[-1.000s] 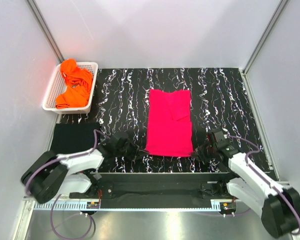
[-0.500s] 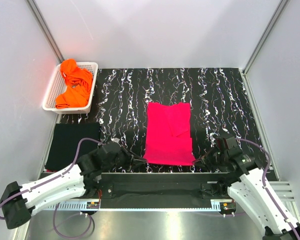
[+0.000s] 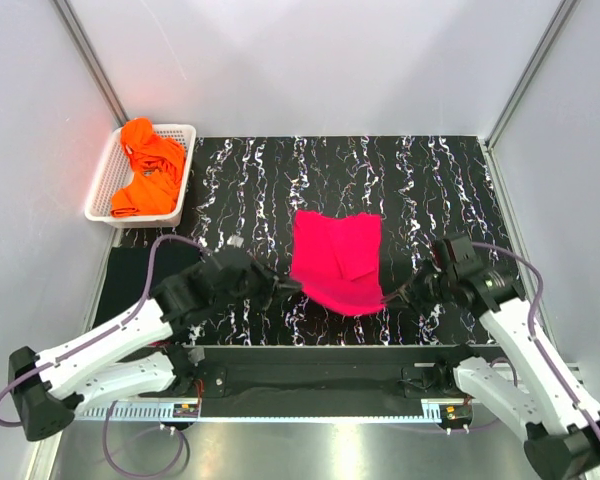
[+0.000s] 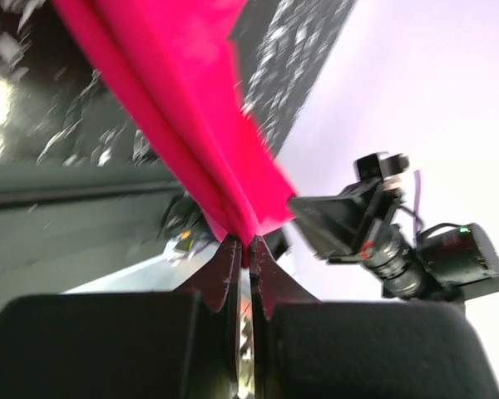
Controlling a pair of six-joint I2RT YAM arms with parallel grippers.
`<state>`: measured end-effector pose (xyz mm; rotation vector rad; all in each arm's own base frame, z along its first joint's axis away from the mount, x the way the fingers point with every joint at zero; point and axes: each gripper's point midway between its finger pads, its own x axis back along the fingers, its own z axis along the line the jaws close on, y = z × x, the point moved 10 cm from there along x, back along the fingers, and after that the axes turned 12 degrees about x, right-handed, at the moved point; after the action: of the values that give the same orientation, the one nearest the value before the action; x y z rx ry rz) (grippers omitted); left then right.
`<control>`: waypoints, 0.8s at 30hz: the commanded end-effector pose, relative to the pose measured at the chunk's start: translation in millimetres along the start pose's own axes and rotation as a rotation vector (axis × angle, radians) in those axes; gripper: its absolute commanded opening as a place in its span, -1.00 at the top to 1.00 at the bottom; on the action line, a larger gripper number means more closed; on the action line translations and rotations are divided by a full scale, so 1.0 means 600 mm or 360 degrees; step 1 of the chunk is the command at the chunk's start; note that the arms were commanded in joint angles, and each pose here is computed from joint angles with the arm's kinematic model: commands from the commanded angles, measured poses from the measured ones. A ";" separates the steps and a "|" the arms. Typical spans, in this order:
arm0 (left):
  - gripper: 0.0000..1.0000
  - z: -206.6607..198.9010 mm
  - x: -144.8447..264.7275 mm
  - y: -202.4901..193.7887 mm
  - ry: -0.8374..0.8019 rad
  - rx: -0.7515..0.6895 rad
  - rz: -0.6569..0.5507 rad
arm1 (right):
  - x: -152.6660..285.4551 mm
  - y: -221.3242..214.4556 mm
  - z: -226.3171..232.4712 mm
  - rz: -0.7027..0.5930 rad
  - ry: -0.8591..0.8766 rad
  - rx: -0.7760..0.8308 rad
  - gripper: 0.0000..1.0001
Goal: Fold and stack the t-shirts
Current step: Fold the tshirt
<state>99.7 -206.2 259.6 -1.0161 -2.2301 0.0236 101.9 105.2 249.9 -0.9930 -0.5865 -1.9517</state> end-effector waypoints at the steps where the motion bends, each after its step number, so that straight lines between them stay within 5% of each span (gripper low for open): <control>1: 1.00 -0.048 -0.011 0.022 -0.0081 -0.0111 -0.0105 | -0.001 0.025 0.034 -0.0033 0.0064 0.0096 1.00; 13: 1.00 -0.174 -0.095 0.115 -0.0075 -0.0139 -0.0144 | -0.031 0.155 0.076 0.0008 0.0125 0.0021 1.00; 24: 1.00 -0.220 -0.169 0.196 -0.0016 -0.0085 -0.0140 | -0.082 0.275 0.110 0.0068 0.0141 0.0020 1.00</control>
<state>283.0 -221.0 254.6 -0.8602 -2.2256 -0.0717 265.6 90.3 237.9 -1.0232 -0.4808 -1.9126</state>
